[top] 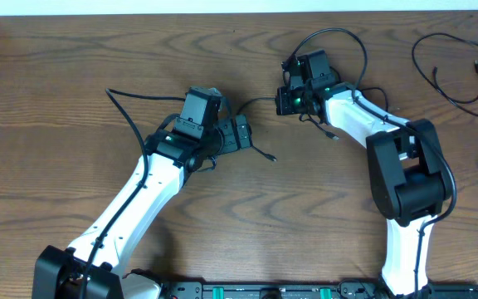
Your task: Untangle cables
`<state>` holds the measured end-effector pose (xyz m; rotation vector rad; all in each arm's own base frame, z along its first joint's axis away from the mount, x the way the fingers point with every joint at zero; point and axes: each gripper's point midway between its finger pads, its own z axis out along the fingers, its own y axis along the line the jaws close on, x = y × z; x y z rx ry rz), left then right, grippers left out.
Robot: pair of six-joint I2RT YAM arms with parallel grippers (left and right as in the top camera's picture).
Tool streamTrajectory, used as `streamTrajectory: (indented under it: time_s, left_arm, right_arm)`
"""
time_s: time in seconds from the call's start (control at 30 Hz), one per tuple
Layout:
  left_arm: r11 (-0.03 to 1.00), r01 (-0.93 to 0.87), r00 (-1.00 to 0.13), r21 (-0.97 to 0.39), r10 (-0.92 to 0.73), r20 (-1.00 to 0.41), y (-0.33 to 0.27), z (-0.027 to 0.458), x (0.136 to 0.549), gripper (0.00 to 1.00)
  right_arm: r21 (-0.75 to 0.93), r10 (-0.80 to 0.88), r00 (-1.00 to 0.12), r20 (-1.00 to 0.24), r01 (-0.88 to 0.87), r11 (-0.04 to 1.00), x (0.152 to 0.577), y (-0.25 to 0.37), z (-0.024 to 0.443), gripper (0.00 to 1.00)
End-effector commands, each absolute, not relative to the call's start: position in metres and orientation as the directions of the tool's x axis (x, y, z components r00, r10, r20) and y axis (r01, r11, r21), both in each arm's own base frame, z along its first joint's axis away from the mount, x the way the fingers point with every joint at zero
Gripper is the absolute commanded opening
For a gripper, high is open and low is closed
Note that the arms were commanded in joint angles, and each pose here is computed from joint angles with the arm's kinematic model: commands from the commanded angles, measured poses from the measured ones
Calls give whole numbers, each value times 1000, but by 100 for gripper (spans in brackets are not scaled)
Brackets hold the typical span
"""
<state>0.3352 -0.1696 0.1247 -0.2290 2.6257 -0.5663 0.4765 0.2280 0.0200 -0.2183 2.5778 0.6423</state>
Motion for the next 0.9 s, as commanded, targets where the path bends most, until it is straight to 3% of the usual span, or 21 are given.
streamTrajectory:
  time_s: [0.0, 0.43, 0.67, 0.87]
  left_arm:
    - [906, -74, -888, -416, -250, -387, -167, 123, 337, 99]
    - [906, -75, -887, -416, -250, -387, -167, 123, 337, 99]
    - [906, -75, -887, -416, -250, -387, -167, 123, 337, 99]
    - [906, -75, -887, -416, -250, -387, -167, 123, 337, 99]
  right_arm:
    - [359, -50, -861, -506, -263, 895, 486, 226, 9, 1]
    - [58, 26, -799, -601, -11, 998, 525, 137, 0, 1]
    - [44, 106, -835, -540, 97, 994, 521, 81, -10, 1]
    - [63, 121, -832, -541, 103, 993, 520, 75, 6, 1]
